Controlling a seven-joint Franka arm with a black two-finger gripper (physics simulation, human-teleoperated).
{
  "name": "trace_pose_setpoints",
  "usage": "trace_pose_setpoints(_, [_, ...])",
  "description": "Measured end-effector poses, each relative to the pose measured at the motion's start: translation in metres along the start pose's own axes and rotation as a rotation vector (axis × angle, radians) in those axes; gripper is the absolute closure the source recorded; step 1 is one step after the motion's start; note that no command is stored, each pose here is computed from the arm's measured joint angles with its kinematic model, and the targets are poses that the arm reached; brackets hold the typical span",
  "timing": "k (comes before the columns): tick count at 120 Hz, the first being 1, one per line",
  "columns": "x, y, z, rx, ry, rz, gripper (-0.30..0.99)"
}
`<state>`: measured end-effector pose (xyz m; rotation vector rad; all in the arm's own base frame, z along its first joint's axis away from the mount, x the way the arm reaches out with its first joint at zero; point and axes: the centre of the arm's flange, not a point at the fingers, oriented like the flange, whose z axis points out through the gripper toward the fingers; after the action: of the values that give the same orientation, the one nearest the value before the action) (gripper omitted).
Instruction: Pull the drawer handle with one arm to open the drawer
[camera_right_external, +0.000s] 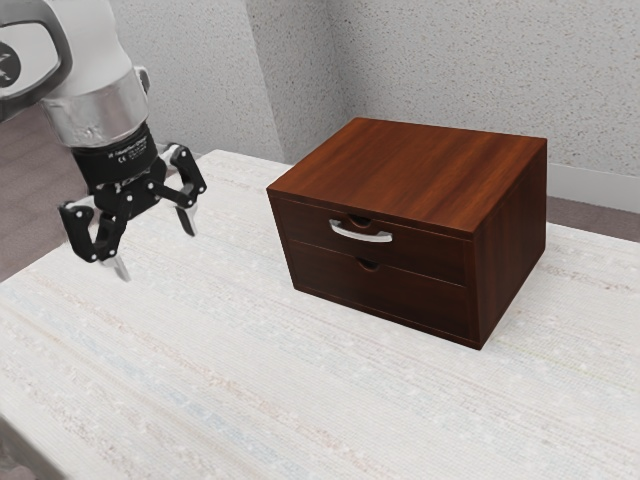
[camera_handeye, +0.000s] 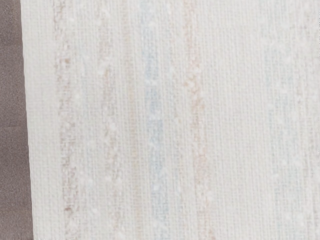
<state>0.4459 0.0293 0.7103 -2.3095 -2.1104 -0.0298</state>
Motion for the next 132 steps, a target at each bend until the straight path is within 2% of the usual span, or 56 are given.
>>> trace_pose_setpoints(16, [0.001, 0.008, 0.003, -0.026, 0.002, -0.073, 0.00])
trace_pose_setpoints(25, [-0.004, 0.019, 0.023, 0.005, 0.008, -0.093, 0.00])
trace_pose_setpoints(42, [-0.036, 0.039, 0.042, 0.016, 0.034, -0.076, 0.00])
trace_pose_setpoints(54, [-0.037, 0.057, 0.058, -0.033, 0.010, -0.105, 0.00])
trace_pose_setpoints(75, [-0.045, 0.086, 0.071, -0.175, -0.061, -0.147, 0.00])
trace_pose_setpoints(94, [-0.050, 0.111, 0.082, -0.259, -0.090, -0.175, 0.00])
trace_pose_setpoints(132, [-0.043, 0.140, 0.103, -0.322, -0.086, -0.201, 0.00])
